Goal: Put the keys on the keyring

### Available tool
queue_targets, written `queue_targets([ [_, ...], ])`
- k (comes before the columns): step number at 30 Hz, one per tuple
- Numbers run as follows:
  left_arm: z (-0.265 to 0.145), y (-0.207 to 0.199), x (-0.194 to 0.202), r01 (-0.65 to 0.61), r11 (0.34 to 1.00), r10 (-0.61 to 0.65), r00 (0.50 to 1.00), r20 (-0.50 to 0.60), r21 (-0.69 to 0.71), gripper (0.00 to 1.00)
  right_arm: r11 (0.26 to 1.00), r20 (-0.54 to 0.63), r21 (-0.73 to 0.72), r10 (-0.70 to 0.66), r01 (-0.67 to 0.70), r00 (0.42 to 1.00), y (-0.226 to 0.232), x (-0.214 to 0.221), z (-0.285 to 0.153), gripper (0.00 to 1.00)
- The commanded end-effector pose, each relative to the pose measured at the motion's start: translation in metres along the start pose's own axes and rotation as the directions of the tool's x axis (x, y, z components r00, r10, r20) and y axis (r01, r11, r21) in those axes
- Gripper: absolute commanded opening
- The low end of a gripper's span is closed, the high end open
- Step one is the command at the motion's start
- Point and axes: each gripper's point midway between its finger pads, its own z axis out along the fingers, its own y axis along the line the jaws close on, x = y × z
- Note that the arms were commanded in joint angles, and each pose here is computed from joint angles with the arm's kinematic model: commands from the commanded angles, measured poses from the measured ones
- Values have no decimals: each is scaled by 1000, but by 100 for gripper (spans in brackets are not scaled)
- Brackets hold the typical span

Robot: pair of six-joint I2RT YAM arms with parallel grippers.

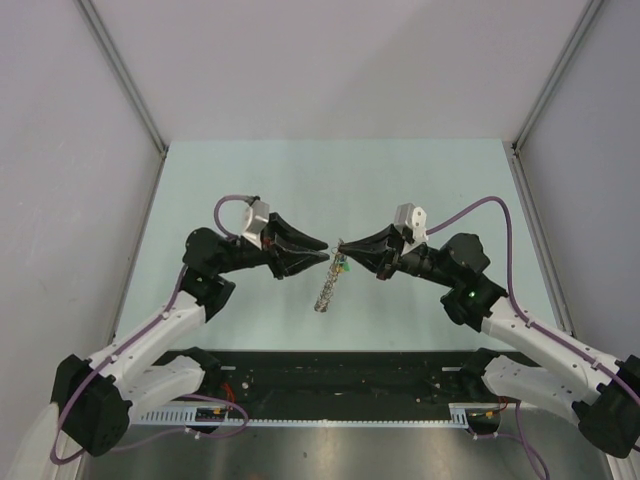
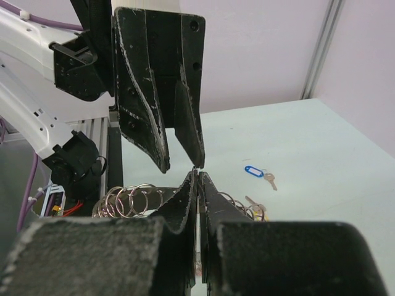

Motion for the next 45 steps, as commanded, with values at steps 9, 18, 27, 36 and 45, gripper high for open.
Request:
queue_targets([
  [9,8,4,11,12,1000,-12,999,-48,-6,22,998,119,-27,-53,57,991,6,-37,2,0],
  [18,9,-5,9,7,999,-6,999,-39,33,21,998,111,-39,-42,46,993,7,-32,5,0],
  [27,9,-15,4,1,997,1,1000,-23,77,21,998,98,-50,-29,34,995,6,-24,10,0],
  [36,9,-15,4,6,998,-5,1000,-23,68,9,998,95,-59,-22,28,995,8,-22,12,0],
  [45,6,-9,-3,-18,1000,18,1000,1,10,2,998,38,-56,-13,15,999,6,-5,13,0],
])
